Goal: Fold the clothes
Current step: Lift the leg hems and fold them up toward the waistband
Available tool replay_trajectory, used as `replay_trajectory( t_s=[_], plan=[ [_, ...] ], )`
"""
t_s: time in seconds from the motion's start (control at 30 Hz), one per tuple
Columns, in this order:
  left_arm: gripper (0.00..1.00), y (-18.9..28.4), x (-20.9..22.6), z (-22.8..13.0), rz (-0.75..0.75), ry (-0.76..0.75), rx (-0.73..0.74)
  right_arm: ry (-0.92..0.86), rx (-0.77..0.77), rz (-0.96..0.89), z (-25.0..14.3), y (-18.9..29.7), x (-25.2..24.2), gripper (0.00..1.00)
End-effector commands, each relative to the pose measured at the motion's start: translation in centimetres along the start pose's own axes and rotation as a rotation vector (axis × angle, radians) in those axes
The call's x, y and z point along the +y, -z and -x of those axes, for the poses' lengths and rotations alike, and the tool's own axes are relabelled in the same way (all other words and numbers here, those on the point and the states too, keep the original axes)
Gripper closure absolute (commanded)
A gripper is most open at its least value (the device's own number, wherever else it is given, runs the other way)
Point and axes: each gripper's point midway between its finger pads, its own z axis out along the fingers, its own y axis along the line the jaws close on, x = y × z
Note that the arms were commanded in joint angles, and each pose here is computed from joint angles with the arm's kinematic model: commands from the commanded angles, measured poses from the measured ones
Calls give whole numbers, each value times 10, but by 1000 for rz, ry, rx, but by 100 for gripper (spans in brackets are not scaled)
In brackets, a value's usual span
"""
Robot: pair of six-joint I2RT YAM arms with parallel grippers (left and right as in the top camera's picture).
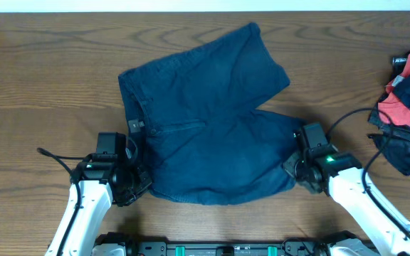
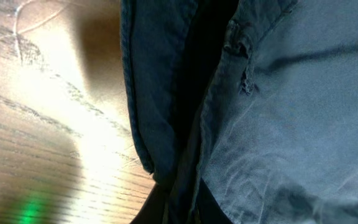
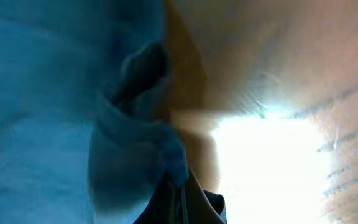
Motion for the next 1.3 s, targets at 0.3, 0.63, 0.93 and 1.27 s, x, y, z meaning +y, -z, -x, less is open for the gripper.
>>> replay_trajectory(
  t_s=[0.3,0.63,0.93,1.27],
  plan=[
    [94,8,-31,41,-117,-49,-173,103,-257,74,59,56,38,99],
    [94,27,-57,70,-222,-100,-320,235,-422,-7,90,77,37,98],
    [94,73,-80,82,-312,-175,-474,303,-570,-24,115,112,46,98],
    [94,113,-85,70,-377,-207,-579,282,-671,20,124,157,45,98]
  ],
)
